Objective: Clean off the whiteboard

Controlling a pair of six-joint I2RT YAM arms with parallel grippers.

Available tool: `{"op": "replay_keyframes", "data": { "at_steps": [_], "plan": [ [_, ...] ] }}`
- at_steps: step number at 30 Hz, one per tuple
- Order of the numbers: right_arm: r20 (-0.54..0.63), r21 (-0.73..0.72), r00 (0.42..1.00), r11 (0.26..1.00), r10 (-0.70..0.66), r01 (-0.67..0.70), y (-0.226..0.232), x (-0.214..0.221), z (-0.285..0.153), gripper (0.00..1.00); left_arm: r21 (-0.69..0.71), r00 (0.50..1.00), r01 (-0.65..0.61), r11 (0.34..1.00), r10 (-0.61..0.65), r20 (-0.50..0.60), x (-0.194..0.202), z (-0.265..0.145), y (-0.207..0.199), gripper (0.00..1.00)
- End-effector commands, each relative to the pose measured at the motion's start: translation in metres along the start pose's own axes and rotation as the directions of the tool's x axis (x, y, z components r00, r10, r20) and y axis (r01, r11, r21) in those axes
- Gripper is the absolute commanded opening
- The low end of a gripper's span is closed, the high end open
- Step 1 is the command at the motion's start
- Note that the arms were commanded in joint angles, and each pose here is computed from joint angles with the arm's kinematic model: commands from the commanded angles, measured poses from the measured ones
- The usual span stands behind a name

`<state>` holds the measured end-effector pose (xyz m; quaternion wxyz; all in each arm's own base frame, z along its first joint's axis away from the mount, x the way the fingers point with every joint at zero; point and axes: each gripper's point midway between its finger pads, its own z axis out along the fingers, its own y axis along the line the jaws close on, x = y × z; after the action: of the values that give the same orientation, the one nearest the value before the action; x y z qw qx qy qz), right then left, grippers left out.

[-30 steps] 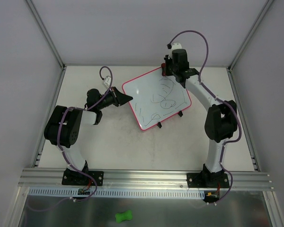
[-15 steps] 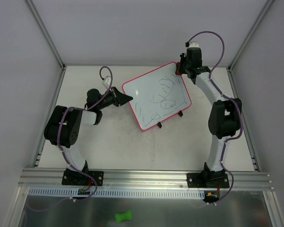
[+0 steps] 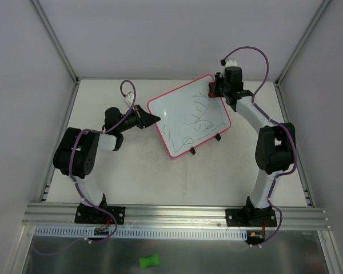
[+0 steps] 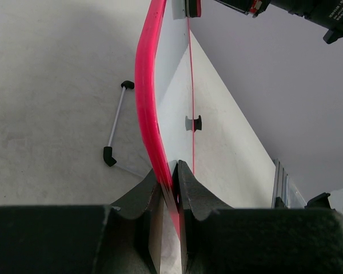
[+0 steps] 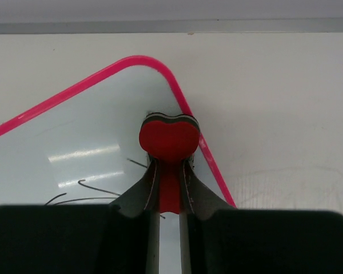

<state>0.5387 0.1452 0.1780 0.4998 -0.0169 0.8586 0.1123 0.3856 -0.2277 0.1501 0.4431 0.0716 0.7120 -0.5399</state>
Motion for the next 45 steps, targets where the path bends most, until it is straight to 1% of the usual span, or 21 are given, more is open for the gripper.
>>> {"op": "replay_keyframes", "data": {
  "at_steps": [1, 5, 9, 12, 15, 20, 23, 25, 26, 27, 29, 31, 33, 39, 43, 45],
  "plan": [
    [-0.034, -0.15, 0.996, 0.986, -0.078, 0.072, 0.051, 0.021, -0.011, 0.0, 0.036, 0.992, -0.126, 0.991, 0.126, 0.012, -0.006, -0.003, -0.005, 0.0],
    [-0.023, -0.201, 0.982, 0.963, -0.188, 0.179, 0.083, 0.031, -0.016, 0.0, 0.036, 0.992, -0.128, 0.991, 0.128, 0.015, -0.007, -0.004, -0.006, 0.0],
    [0.0, -0.254, 0.952, 0.92, -0.307, 0.297, 0.125, 0.045, -0.025, 0.0, 0.037, 0.992, -0.127, 0.991, 0.126, 0.014, -0.007, -0.003, -0.006, 0.0],
    [0.019, -0.291, 0.93, 0.888, -0.366, 0.355, 0.146, 0.052, -0.03, 0.0, 0.035, 0.992, -0.126, 0.991, 0.126, 0.013, -0.006, -0.004, -0.006, 0.0],
    [0.024, -0.317, 0.914, 0.865, -0.404, 0.39, 0.158, 0.061, -0.033, 0.0, 0.035, 0.992, -0.125, 0.992, 0.124, 0.013, -0.006, -0.004, -0.006, 0.0],
    [0.009, -0.287, 0.921, 0.881, -0.39, 0.376, 0.151, 0.063, -0.031, 0.0, 0.034, 0.992, -0.125, 0.992, 0.125, 0.012, -0.006, -0.004, -0.006, 0.0],
    [-0.008, -0.267, 0.946, 0.913, -0.323, 0.309, 0.139, 0.058, -0.029, 0.0, 0.035, 0.992, -0.126, 0.991, 0.126, 0.013, -0.006, -0.004, -0.006, 0.0],
    [-0.022, -0.235, 0.966, 0.941, -0.256, 0.244, 0.119, 0.051, -0.027, 0.0, 0.035, 0.992, -0.129, 0.991, 0.129, 0.013, -0.006, -0.004, -0.006, 0.0],
    [-0.036, -0.217, 0.98, 0.958, -0.197, 0.185, 0.112, 0.049, -0.025, 0.0, 0.035, 0.992, -0.128, 0.991, 0.127, 0.013, -0.006, -0.004, -0.006, 0.0],
    [-0.044, -0.183, 0.987, 0.973, -0.154, 0.144, 0.094, 0.045, -0.022, 0.0, 0.035, 0.992, -0.129, 0.991, 0.128, 0.014, -0.006, -0.004, -0.007, 0.0],
    [-0.061, -0.15, 0.996, 0.987, -0.067, 0.057, 0.078, 0.044, -0.018, 0.0, 0.036, 0.991, -0.131, 0.991, 0.131, 0.015, -0.007, -0.004, -0.007, 0.0],
    [-0.074, -0.11, 0.997, 0.994, -0.009, 0.001, 0.054, 0.043, -0.014, 0.0, 0.035, 0.992, -0.129, 0.991, 0.128, 0.014, -0.006, -0.004, -0.007, 0.0],
    [-0.088, -0.063, 0.996, 0.997, 0.034, -0.04, 0.035, 0.044, -0.011, 0.0, 0.038, 0.992, -0.129, 0.991, 0.129, 0.015, -0.007, -0.004, -0.008, 0.0],
    [-0.126, 0.026, 0.976, 0.984, 0.177, -0.175, -0.001, 0.061, -0.01, 0.0, 0.037, 0.992, -0.129, 0.991, 0.129, 0.016, -0.007, -0.004, -0.008, 0.0],
    [-0.156, 0.075, 0.941, 0.954, 0.3, -0.292, -0.019, 0.077, -0.011, 0.0, 0.038, 0.991, -0.132, 0.991, 0.131, 0.018, -0.008, -0.005, -0.009, 0.0],
    [-0.173, 0.097, 0.925, 0.94, 0.339, -0.326, -0.028, 0.088, -0.014, 0.0, 0.039, 0.991, -0.134, 0.99, 0.133, 0.019, -0.009, -0.005, -0.01, 0.0]
  ]
}}
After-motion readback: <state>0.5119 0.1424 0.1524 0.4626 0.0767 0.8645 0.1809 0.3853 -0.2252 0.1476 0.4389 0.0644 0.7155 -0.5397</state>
